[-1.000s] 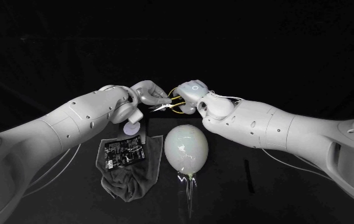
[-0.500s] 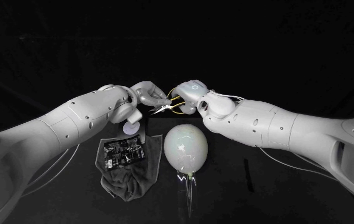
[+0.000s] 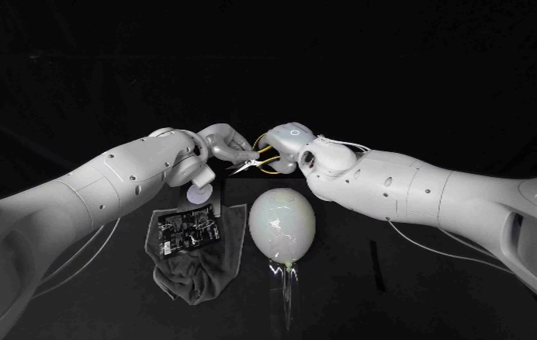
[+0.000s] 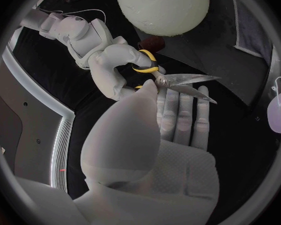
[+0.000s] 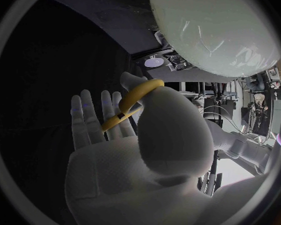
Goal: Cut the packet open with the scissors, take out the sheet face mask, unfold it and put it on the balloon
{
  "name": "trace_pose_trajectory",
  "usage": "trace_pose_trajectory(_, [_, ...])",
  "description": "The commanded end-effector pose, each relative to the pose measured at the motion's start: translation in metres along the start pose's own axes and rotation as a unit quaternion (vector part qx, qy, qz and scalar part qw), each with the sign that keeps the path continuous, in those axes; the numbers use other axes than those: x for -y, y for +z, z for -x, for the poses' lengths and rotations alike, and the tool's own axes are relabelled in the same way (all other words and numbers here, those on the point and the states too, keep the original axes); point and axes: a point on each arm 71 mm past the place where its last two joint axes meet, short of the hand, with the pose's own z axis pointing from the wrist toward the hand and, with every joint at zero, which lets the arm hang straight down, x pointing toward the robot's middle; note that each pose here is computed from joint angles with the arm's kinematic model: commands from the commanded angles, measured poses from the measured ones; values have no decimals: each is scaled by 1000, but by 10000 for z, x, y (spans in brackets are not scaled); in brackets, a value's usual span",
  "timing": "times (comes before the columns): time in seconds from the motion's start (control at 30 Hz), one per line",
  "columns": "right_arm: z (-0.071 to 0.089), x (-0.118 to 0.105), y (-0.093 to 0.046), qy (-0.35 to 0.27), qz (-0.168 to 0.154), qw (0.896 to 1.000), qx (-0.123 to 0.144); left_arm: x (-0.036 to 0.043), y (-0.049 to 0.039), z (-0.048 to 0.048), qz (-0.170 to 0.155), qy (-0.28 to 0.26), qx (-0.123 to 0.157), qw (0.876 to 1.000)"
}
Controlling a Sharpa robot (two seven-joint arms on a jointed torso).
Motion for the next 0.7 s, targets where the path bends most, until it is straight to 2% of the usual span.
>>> trace_pose_trajectory(0.03, [94, -88, 34, 28, 34, 999, 12, -107, -10, 23, 41, 15, 18, 999])
trace_pose_trajectory(0.27, [122, -84, 47, 36, 49, 998, 12, -119, -11, 22, 49, 15, 16, 999])
trace_pose_trajectory(0.7, [158, -117, 88, 3, 63, 998, -3, -138, -6, 16, 66, 16, 18, 997])
